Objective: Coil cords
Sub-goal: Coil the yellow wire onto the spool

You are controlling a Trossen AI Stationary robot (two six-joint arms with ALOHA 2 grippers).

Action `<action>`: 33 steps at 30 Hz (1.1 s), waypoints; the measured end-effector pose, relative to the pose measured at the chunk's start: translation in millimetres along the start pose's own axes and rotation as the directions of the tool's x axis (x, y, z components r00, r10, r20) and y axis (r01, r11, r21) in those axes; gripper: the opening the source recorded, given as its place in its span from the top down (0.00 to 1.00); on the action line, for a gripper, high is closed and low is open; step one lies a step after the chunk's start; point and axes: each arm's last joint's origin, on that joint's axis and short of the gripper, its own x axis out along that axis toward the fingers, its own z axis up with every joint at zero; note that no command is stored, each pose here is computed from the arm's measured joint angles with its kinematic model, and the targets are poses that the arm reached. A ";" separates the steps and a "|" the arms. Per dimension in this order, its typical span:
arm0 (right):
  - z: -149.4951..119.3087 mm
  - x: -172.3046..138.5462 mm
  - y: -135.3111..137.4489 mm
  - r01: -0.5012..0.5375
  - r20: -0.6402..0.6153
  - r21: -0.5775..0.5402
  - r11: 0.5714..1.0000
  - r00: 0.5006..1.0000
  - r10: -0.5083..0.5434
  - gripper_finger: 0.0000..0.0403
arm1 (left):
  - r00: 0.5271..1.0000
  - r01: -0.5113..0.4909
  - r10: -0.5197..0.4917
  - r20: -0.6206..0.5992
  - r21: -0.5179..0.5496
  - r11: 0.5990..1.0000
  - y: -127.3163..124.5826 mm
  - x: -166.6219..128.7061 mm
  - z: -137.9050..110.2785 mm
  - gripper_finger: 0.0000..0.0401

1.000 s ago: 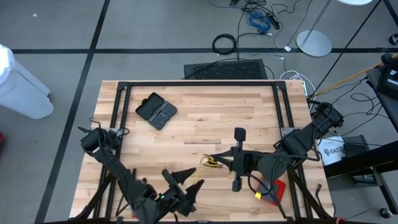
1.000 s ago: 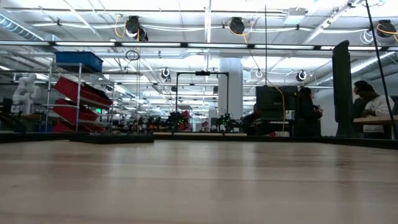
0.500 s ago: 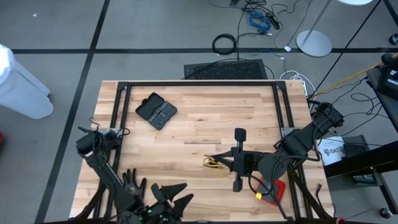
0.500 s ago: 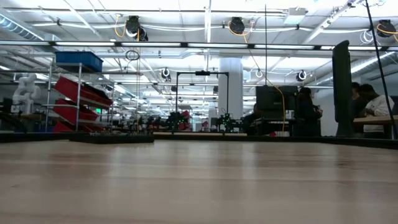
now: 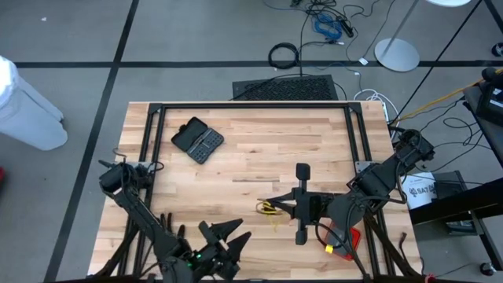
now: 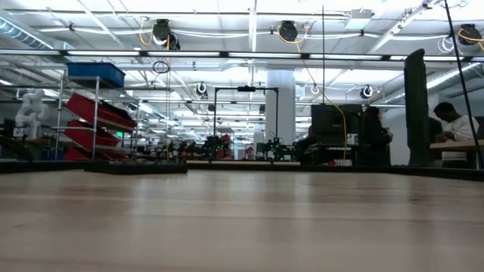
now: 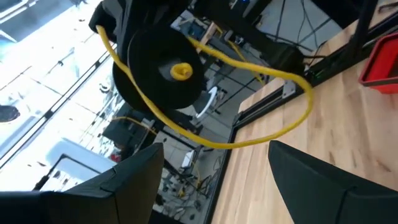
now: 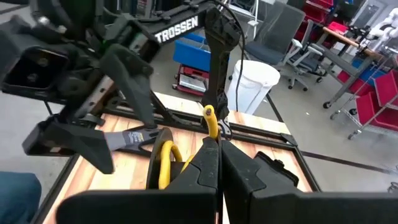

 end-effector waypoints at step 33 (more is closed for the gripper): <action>14.0 -25.5 24.5 -0.069 0.133 -0.157 0.985 0.987 0.090 1.00 | 0.920 0.303 -0.150 0.361 -0.414 0.859 56.1 44.6 46.1 0.26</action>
